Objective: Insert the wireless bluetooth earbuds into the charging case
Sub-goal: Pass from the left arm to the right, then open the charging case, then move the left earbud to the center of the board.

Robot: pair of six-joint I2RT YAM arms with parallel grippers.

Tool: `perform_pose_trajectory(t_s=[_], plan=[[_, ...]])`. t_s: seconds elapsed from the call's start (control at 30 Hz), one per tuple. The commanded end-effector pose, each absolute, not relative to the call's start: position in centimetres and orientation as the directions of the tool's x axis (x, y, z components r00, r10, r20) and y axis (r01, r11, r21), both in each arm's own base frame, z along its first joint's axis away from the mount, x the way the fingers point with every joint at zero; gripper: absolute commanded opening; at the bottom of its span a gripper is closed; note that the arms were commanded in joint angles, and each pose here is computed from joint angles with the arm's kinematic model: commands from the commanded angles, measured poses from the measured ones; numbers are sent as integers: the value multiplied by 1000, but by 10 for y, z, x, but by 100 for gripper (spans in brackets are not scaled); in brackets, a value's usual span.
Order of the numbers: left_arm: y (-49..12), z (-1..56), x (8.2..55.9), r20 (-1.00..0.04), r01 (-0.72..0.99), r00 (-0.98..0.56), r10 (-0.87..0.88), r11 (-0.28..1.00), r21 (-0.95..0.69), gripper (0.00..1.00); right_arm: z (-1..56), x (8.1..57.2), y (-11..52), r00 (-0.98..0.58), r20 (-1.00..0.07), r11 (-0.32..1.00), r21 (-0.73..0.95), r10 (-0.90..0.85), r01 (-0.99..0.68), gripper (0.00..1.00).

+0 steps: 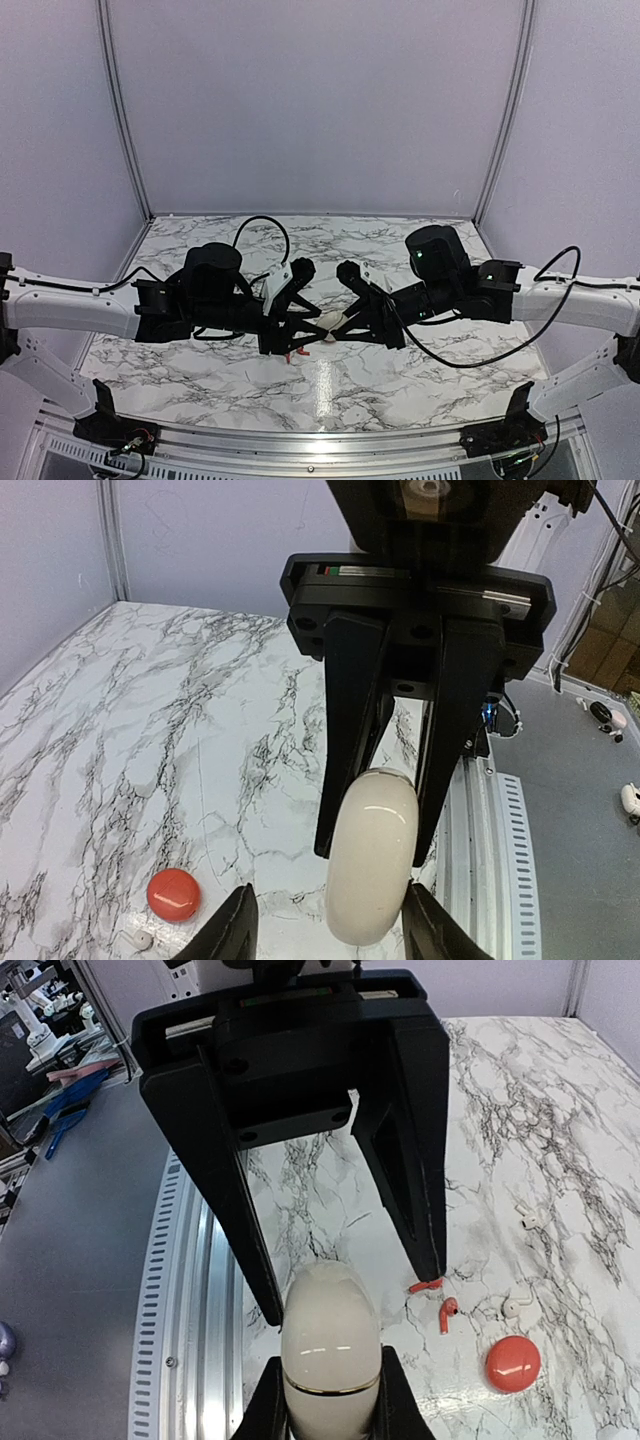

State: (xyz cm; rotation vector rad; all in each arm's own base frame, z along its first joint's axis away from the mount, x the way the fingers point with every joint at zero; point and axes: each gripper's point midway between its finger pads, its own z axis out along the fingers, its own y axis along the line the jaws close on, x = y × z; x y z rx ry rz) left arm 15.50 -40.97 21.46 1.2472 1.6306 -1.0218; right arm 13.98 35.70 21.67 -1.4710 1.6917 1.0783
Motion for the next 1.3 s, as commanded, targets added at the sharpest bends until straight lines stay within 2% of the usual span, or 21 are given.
perform_pose_trajectory(t_s=[0.0,0.5,0.97,1.1,1.27], plan=[[-409,240,169,-955,962,-175,241,250,-113,49,223,134,355,-132,-879,25,136,-458,-990,0],[-399,247,184,-952,943,-231,203,289,-167,45,206,125,355,-103,-857,19,108,-506,-994,0],[-393,240,193,-942,930,-268,203,309,-198,45,218,123,349,-69,-891,27,64,-449,-998,0],[-379,238,211,-943,898,-277,184,400,-186,54,222,126,345,-85,-904,60,66,-420,-996,0],[-348,218,255,-906,783,-396,146,568,-251,59,238,132,332,-45,-945,137,0,-323,-991,0]])
